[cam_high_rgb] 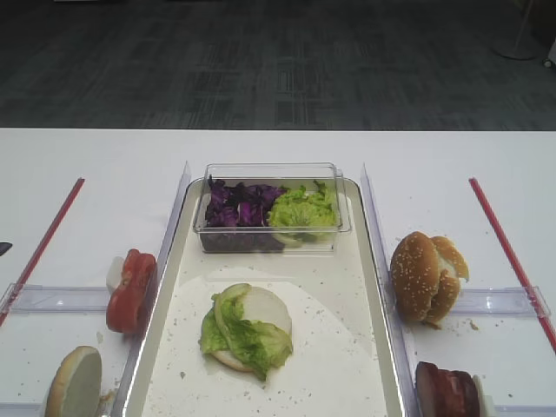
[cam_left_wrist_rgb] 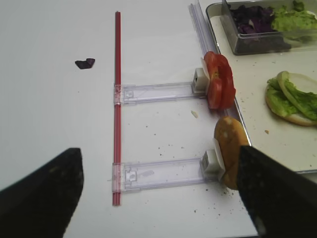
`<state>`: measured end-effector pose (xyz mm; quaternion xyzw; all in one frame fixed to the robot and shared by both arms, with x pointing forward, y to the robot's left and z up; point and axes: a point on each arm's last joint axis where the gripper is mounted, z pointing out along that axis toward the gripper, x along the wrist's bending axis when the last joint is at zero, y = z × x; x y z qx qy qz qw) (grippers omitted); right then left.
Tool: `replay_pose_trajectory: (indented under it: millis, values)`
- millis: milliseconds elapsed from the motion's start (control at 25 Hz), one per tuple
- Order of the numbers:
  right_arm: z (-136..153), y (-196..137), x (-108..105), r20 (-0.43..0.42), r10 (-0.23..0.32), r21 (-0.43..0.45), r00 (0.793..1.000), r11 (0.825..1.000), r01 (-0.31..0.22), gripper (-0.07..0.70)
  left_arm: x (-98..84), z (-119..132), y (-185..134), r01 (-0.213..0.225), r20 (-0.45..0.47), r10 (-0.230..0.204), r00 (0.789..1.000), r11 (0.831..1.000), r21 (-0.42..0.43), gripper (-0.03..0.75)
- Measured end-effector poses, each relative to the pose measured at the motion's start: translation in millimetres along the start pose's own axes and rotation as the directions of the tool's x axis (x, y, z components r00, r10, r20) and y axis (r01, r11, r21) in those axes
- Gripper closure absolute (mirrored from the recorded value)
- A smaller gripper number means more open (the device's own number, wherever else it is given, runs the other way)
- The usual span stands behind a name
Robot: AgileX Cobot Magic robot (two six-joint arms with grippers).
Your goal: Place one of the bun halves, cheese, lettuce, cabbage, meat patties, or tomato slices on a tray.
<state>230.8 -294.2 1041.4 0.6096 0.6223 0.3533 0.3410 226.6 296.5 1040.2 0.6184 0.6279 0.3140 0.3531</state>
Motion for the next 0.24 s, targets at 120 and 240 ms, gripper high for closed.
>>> replay_pose_trajectory:
  millis: [120,240]
  values:
    - [0.0,0.0,0.0,0.000,0.000,0.000,1.000,1.000,0.000,-0.042,0.0,0.0,0.0,0.000,0.000,0.000,1.000,1.000,0.000,0.136]
    - [0.0,0.0,0.0,0.000,0.000,0.000,1.000,1.000,0.000,-0.042,0.0,0.0,0.0,0.000,0.000,0.000,1.000,1.000,0.000,0.136]
